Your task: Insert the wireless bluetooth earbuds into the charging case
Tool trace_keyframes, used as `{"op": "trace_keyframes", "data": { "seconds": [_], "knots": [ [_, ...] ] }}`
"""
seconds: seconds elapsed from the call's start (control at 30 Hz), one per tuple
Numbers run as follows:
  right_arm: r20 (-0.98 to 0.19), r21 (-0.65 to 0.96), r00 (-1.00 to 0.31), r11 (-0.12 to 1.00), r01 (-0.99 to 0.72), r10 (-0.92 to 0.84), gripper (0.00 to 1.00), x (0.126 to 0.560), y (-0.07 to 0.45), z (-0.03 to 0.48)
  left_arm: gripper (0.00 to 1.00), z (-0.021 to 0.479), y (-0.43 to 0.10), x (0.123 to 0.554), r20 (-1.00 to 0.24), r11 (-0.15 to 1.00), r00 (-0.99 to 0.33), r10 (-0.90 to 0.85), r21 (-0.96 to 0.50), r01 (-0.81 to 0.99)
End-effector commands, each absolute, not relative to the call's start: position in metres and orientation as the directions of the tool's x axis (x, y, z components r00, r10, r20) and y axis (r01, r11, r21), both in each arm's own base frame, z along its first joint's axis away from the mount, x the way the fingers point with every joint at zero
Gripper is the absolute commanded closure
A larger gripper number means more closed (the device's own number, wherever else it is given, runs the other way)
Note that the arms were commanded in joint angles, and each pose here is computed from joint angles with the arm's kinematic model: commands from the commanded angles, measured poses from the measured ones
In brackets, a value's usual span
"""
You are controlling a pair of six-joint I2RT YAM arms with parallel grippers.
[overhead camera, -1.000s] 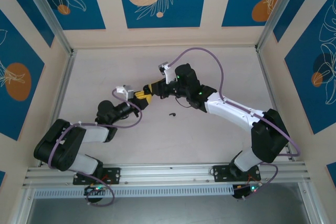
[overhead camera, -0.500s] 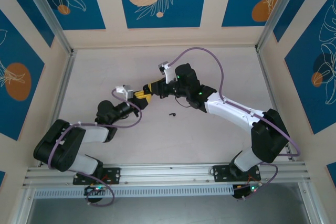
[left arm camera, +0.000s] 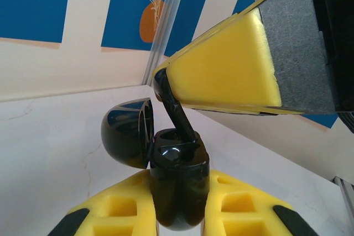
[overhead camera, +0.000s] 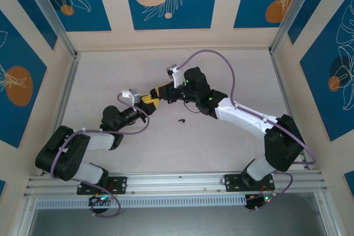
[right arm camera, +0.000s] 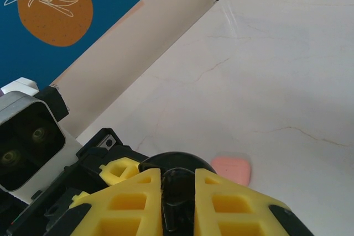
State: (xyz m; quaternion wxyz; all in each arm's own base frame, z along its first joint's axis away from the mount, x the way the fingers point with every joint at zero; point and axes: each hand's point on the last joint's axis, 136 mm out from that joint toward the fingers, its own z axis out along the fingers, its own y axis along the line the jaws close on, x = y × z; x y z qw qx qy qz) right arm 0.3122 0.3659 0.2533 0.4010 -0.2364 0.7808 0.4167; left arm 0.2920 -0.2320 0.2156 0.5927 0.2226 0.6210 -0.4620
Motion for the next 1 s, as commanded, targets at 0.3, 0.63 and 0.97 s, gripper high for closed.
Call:
{"op": "trace_keyframes", "data": {
  "seconds": [0.3, 0.63, 0.97],
  "knots": [
    [-0.832, 0.474, -0.555, 0.502, -0.723, -0.014, 0.83, 0.304, 0.383, 0.26, 1.0, 0.249, -0.232, 0.293, -0.931, 0.463, -0.133, -0.341, -0.289, 0.838],
    [-0.848, 0.458, -0.53, 0.506, -0.731, 0.002, 0.83, 0.305, 0.378, 0.273, 1.0, 0.232, -0.23, 0.294, -0.939, 0.491, -0.152, -0.308, -0.294, 0.82],
    [-0.856, 0.459, -0.515, 0.504, -0.732, 0.032, 0.83, 0.309, 0.378, 0.28, 1.0, 0.225, -0.231, 0.296, -0.934, 0.486, -0.173, -0.312, -0.313, 0.816]
  ]
}}
